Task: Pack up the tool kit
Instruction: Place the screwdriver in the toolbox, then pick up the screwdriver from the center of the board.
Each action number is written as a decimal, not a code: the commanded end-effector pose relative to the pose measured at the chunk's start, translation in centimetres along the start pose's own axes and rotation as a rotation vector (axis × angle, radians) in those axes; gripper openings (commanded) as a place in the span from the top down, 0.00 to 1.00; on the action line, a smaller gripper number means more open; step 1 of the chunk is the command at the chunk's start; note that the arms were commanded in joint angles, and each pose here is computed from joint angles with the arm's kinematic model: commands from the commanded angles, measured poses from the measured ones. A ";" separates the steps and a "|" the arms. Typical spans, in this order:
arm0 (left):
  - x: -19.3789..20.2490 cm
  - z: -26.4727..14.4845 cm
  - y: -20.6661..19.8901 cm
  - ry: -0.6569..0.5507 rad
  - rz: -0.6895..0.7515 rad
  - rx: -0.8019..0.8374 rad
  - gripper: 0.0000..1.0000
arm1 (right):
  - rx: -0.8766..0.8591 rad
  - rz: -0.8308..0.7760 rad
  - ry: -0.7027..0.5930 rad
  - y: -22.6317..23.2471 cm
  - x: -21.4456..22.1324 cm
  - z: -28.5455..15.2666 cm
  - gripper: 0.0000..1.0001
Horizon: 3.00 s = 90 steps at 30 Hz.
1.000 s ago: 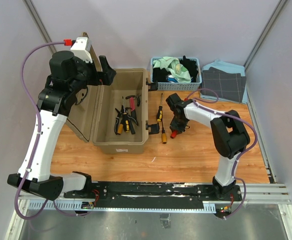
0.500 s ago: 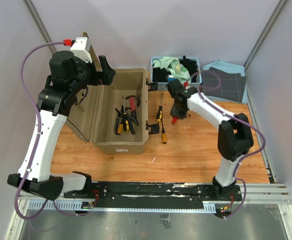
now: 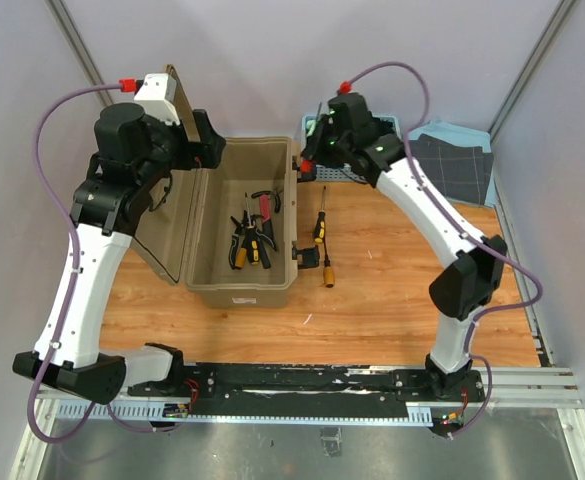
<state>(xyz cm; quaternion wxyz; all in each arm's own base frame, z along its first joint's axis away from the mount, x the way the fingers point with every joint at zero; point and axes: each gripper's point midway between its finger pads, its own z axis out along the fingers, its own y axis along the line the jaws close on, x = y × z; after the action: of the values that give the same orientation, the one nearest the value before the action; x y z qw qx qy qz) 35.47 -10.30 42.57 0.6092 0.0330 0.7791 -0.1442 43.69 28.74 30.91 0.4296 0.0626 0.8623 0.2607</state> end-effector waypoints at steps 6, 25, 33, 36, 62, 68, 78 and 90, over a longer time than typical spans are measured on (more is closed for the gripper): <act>-1.7 -1.5 0.4 -0.075 0.015 -0.018 0.01 | -0.214 -0.233 0.114 10.7 7.6 2.3 0.99; -1.5 -1.1 0.4 -0.068 0.013 -0.017 0.01 | 0.045 -0.407 0.423 3.7 22.4 8.2 0.99; -1.6 -1.2 0.3 -0.070 0.012 -0.014 0.01 | 0.141 -0.400 0.490 0.7 24.7 9.1 0.99; -1.6 -1.3 0.3 -0.070 0.011 -0.012 0.01 | 0.167 -0.400 0.496 0.2 24.8 9.1 0.99; -1.4 -1.7 0.5 -0.072 0.016 -0.017 0.01 | 0.106 -0.405 0.136 4.3 9.8 3.2 0.33; -1.1 -1.3 0.3 -0.062 0.010 -0.008 0.01 | 0.239 -0.269 -0.131 -3.2 -2.6 -3.8 0.27; -1.1 -0.6 0.1 -0.053 0.003 0.005 0.01 | 0.411 -0.197 0.176 -15.2 6.2 -4.5 0.26; -0.4 0.0 0.0 -0.029 -0.006 0.016 0.01 | 0.457 -0.103 0.309 -19.3 15.4 -8.7 0.28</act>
<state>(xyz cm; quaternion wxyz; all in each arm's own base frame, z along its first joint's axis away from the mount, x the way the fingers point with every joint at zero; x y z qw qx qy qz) 35.08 -9.99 42.62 0.6143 0.0317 0.7753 -0.1432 30.51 13.45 13.46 0.2619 0.0564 0.9633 0.0194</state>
